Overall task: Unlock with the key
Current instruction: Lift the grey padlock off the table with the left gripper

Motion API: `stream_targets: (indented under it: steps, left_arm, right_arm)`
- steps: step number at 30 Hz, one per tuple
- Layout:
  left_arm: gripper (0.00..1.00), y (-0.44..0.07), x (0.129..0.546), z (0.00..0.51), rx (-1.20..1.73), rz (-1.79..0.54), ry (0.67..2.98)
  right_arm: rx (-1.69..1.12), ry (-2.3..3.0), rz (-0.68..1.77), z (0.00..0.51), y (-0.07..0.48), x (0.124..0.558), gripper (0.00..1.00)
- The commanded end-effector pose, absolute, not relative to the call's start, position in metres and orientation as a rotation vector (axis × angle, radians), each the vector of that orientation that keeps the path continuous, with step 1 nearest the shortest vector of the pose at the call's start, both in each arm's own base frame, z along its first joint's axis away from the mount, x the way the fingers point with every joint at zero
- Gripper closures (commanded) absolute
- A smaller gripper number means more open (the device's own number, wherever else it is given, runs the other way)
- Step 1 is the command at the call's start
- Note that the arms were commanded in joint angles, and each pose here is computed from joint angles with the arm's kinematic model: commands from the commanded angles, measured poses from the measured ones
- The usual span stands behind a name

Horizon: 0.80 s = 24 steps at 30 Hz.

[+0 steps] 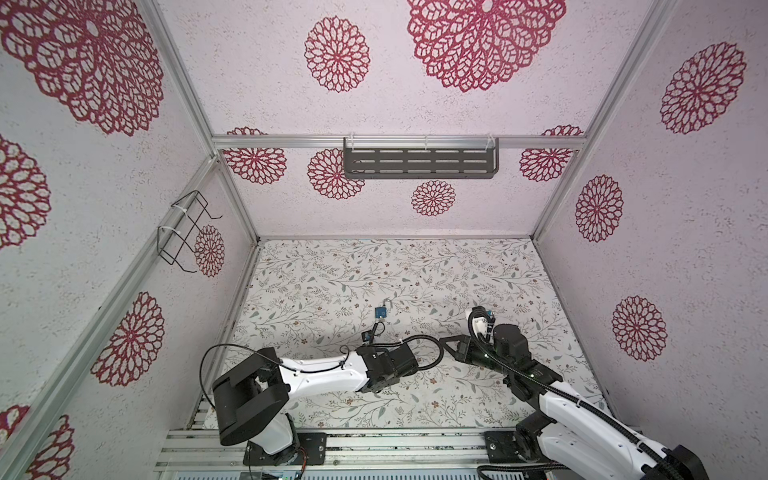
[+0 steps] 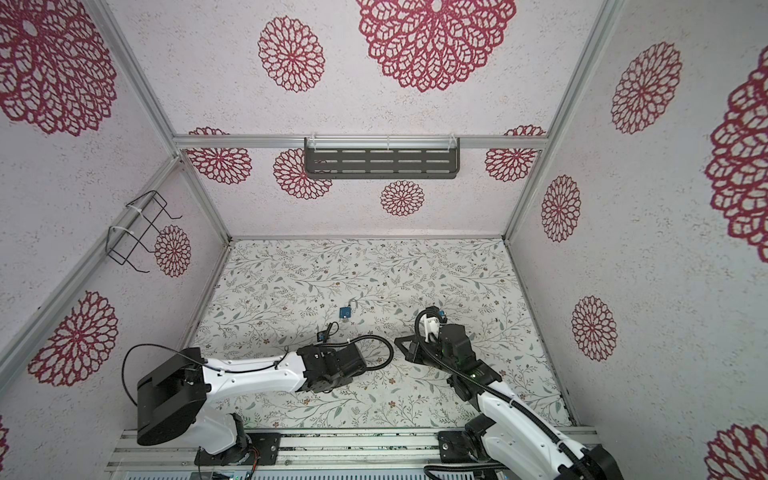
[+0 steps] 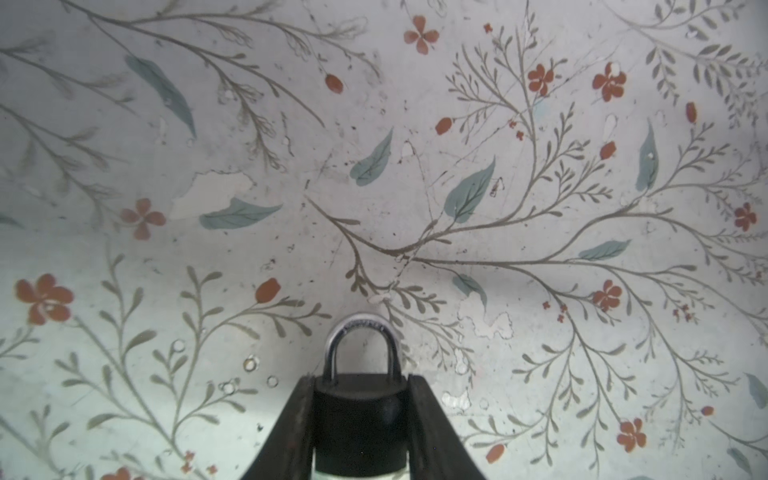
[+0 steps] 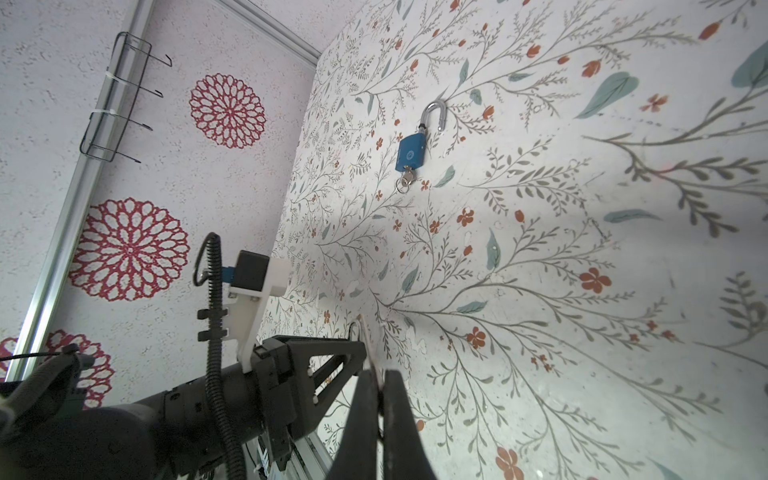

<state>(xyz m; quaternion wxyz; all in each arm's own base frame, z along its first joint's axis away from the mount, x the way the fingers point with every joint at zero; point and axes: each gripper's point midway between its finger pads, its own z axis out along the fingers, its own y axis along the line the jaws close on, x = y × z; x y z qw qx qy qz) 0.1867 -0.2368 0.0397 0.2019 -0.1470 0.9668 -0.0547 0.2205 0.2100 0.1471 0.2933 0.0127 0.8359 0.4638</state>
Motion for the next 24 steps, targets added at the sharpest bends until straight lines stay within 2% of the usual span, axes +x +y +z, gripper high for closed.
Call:
stream_targets:
  steps: [1, 12, 24]
  left_arm:
    - [0.74, -0.226, 0.198, 0.055, -0.498, -0.204, 2.622]
    - [0.82, -0.209, 0.225, 0.107, -0.67, -0.513, 2.409]
    - [0.88, -0.186, 0.235, 0.131, -0.874, -0.652, 2.247]
  right_arm:
    - [-0.021, 2.184, 1.233, 0.167, 0.213, 0.225, 1.0]
    - [-0.072, 2.19, 1.166, 0.176, 0.229, 0.233, 1.0]
    - [-0.108, 2.101, 1.098, 0.181, 0.262, 0.223, 1.0]
